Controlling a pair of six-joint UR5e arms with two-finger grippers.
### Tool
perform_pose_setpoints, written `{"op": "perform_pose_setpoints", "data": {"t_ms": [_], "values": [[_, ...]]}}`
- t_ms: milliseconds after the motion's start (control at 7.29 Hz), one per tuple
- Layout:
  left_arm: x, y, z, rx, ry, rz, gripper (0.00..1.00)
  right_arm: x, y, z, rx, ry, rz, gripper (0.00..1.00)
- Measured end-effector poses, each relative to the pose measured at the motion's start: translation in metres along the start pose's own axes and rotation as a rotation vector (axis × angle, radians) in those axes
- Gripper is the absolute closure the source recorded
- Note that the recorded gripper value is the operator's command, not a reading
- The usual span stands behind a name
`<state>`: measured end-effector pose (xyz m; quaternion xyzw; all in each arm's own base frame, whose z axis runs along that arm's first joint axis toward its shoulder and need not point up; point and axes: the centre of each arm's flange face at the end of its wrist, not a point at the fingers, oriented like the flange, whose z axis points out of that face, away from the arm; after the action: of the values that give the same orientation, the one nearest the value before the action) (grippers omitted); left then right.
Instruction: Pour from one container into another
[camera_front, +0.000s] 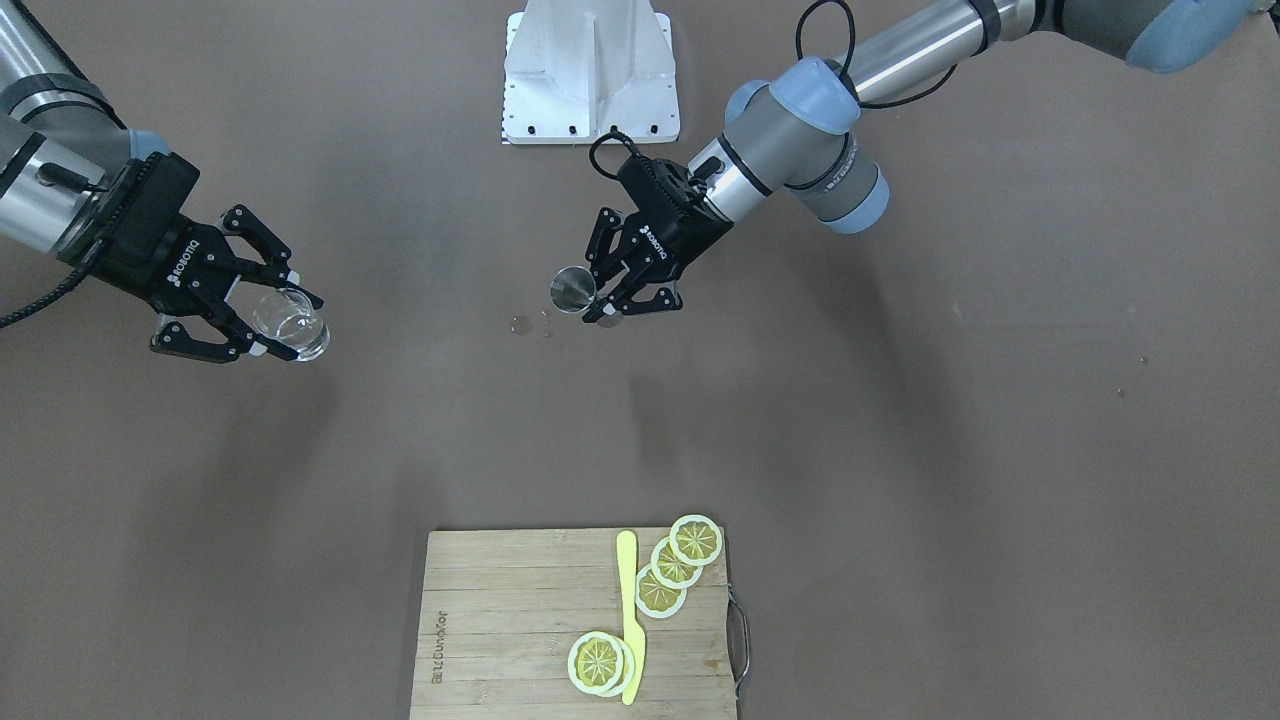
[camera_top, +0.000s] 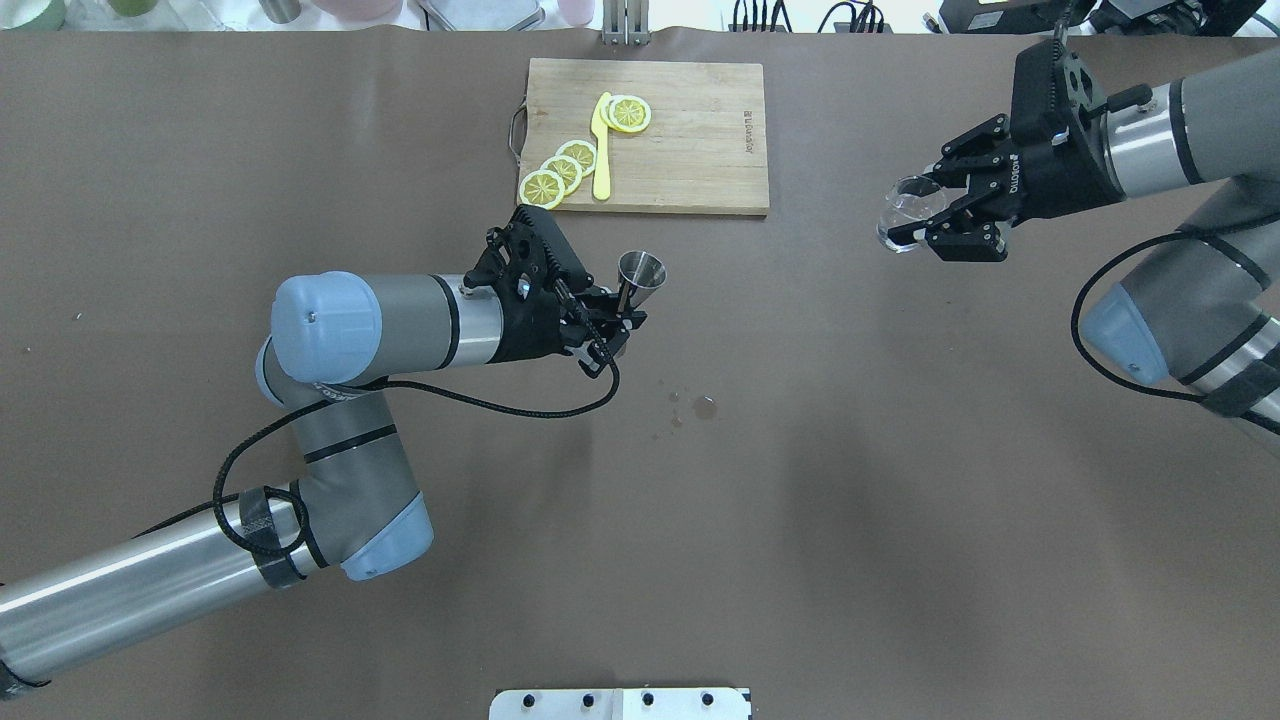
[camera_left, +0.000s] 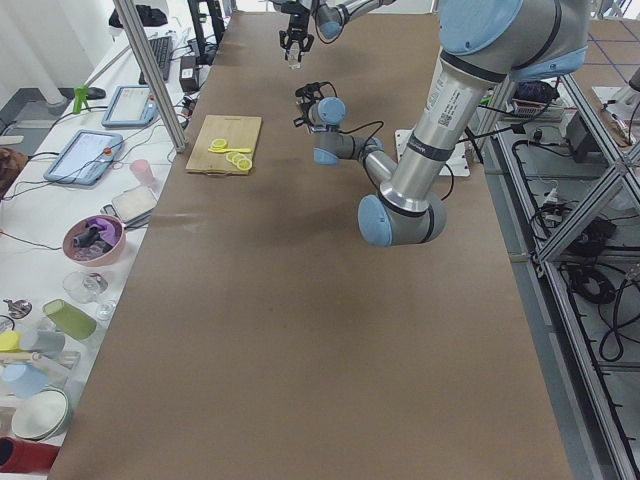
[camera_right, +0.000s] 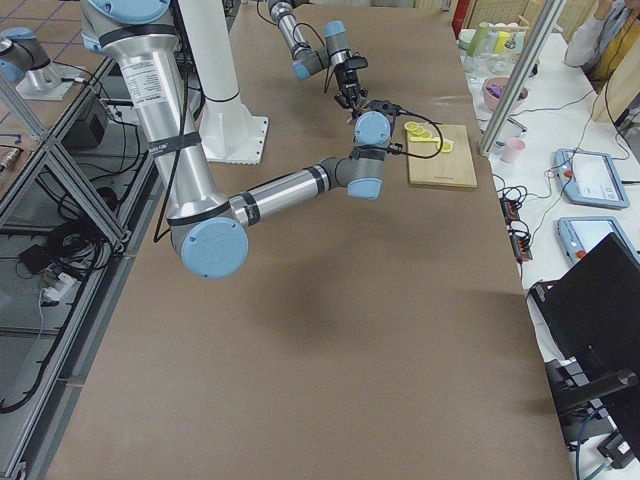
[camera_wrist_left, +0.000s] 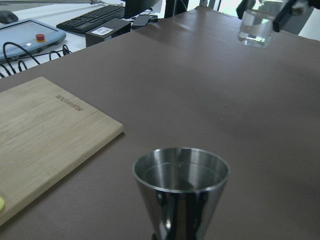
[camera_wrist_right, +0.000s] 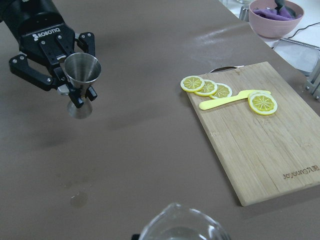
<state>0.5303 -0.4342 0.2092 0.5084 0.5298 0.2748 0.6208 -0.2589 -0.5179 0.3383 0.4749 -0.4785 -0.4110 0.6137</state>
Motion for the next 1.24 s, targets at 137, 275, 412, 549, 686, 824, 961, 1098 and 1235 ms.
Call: {"op": "perform_pose_setpoints", "data": {"t_ms": [137,275,412,549,686,824,961,1098,1235], "values": [[0.004,0.002,0.001,-0.002,0.006,0.053,1.00,-0.002,-0.003,-0.001,-0.008,0.010,-0.029,1.00],[0.005,0.004,0.001,-0.001,0.009,0.119,1.00,-0.005,-0.006,-0.003,-0.025,0.019,-0.065,1.00],[0.006,0.004,-0.001,0.008,0.012,0.160,1.00,-0.008,-0.009,-0.004,-0.035,0.023,-0.089,1.00],[0.007,0.004,-0.002,0.015,0.014,0.176,1.00,-0.011,-0.012,-0.006,-0.037,0.024,-0.110,1.00],[0.006,0.003,-0.003,0.021,0.014,0.181,1.00,-0.016,-0.014,-0.006,-0.036,0.021,-0.132,1.00],[0.006,0.003,-0.004,0.028,0.015,0.183,1.00,-0.021,-0.018,-0.004,-0.032,0.013,-0.157,1.00],[0.006,0.003,-0.005,0.032,0.014,0.184,1.00,-0.027,-0.021,0.001,-0.030,0.000,-0.186,1.00],[0.005,0.003,-0.005,0.033,0.014,0.185,1.00,-0.037,-0.027,0.008,-0.030,-0.019,-0.221,1.00],[0.005,0.003,-0.005,0.033,0.014,0.185,1.00,-0.048,-0.034,0.015,-0.033,-0.040,-0.255,1.00]]}}
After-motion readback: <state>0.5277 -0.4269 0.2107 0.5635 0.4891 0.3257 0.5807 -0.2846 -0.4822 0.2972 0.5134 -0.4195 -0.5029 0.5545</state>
